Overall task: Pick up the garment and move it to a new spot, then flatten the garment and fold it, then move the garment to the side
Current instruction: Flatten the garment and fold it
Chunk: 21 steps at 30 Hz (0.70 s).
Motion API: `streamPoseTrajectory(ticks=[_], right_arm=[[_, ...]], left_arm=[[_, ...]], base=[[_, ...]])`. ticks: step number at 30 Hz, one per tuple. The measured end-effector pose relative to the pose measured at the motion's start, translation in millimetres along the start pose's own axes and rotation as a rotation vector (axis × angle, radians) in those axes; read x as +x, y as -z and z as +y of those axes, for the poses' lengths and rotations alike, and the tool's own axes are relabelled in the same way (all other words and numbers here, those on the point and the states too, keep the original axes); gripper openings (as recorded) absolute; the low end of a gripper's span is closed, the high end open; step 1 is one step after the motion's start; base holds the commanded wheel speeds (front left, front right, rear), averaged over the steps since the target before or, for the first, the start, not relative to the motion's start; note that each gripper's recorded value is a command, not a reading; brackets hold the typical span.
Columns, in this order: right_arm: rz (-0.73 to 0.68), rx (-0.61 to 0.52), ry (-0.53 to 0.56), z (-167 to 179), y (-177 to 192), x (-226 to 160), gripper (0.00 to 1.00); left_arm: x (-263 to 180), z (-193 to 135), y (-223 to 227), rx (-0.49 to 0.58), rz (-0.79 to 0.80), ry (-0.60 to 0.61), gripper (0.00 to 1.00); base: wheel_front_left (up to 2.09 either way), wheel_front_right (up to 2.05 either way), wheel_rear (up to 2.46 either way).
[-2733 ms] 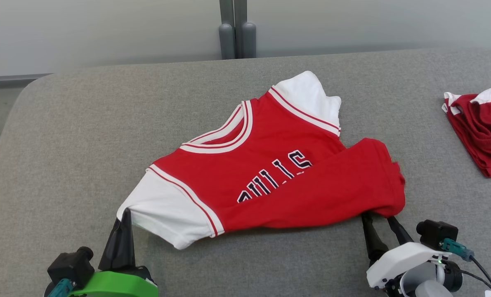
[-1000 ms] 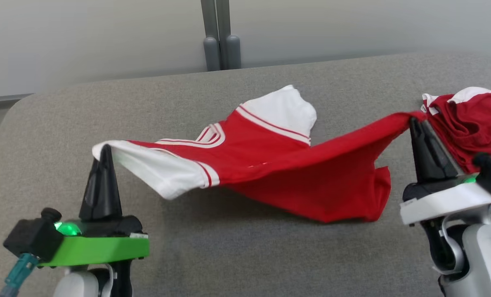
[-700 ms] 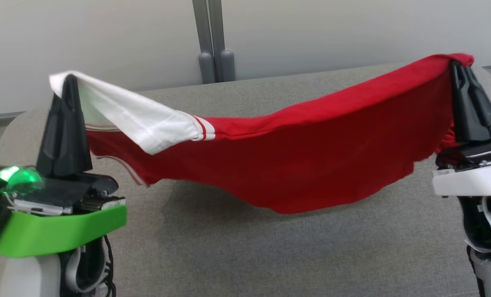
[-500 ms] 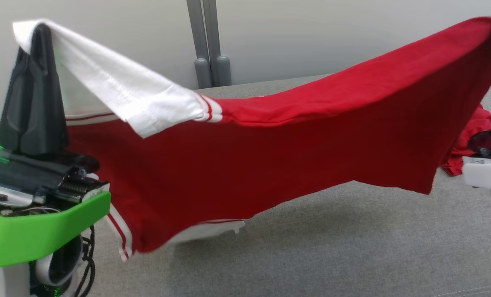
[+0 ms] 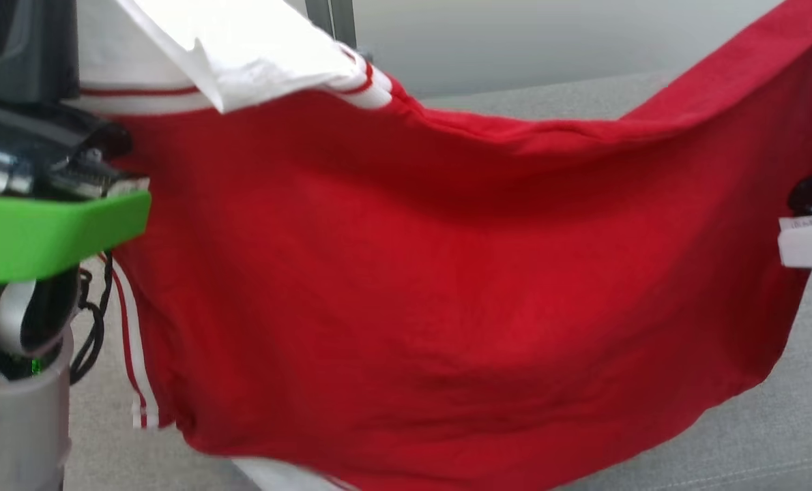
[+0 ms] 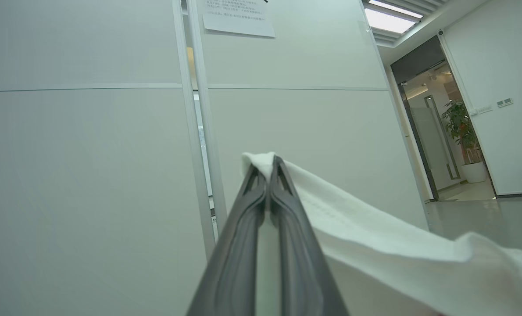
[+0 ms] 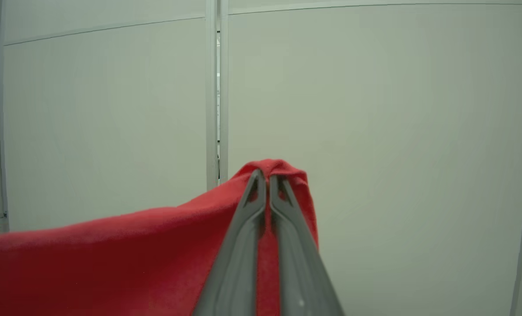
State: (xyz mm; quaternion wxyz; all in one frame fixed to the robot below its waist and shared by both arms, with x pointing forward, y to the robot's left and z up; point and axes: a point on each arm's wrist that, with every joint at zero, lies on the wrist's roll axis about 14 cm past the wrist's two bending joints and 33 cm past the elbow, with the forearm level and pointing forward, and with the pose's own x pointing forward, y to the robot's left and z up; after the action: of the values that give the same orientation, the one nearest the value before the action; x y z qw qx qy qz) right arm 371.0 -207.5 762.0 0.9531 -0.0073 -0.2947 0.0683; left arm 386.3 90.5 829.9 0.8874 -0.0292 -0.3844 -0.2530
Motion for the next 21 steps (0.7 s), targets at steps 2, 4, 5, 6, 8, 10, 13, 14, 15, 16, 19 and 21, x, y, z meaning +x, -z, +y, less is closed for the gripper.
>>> streamPoseTrajectory(ticks=[2,4,5,6,8,10,13,14,15,16,19,21], right_arm=[[0.051,0.022,-0.02,4.3,23.5,16.9,0.0],[0.08,0.027,-0.044,8.2,40.6,38.2,0.0],[0.086,0.022,-0.06,10.7,47.7,51.8,0.0],[0.088,0.014,-0.071,12.4,53.1,64.2,0.0],[0.081,-0.004,-0.09,16.6,64.4,95.7,0.0],[0.065,-0.02,-0.092,18.2,73.6,124.3,0.0],[0.039,-0.053,-0.077,17.3,86.2,164.0,0.0],[0.032,-0.062,-0.068,17.3,91.4,176.1,0.0],[0.031,-0.075,-0.058,16.3,98.5,185.9,0.0],[0.03,-0.087,-0.052,15.8,103.3,193.0,0.0],[0.034,-0.118,-0.035,13.9,127.8,212.9,0.0],[0.078,-0.129,-0.036,15.0,157.5,214.4,0.0]], left_arm=[[10.5,10.7,22.1,0.001,0.045,-0.005,0.0],[22.7,22.7,41.4,0.011,0.082,-0.012,0.0],[30.4,29.9,50.5,0.019,0.094,-0.019,0.0],[37.4,36.5,58.2,0.029,0.106,-0.024,0.0],[54.9,57.0,75.4,0.046,0.126,-0.054,0.0],[70.6,80.4,88.1,0.095,0.136,-0.1,0.0],[95.1,108.0,101.4,0.165,0.125,-0.154,0.0],[103.6,114.3,105.6,0.188,0.113,-0.166,0.0],[110.9,119.9,109.9,0.209,0.103,-0.177,0.0],[116.5,122.7,112.7,0.227,0.09,-0.183,0.0],[129.4,129.0,132.2,0.252,0.048,-0.197,0.0],[125.3,132.9,159.8,0.251,0.068,-0.207,0.0]], base=[[0.0,0.0,0.0],[0.0,0.0,0.0],[0.0,0.0,0.0],[0.0,0.0,0.0],[0.0,0.0,0.0],[0.0,0.0,0.0],[0.0,0.0,0.0],[0.0,0.0,0.0],[0.0,0.0,0.0],[0.0,0.0,0.0],[0.0,0.0,0.0],[0.0,0.0,0.0]])
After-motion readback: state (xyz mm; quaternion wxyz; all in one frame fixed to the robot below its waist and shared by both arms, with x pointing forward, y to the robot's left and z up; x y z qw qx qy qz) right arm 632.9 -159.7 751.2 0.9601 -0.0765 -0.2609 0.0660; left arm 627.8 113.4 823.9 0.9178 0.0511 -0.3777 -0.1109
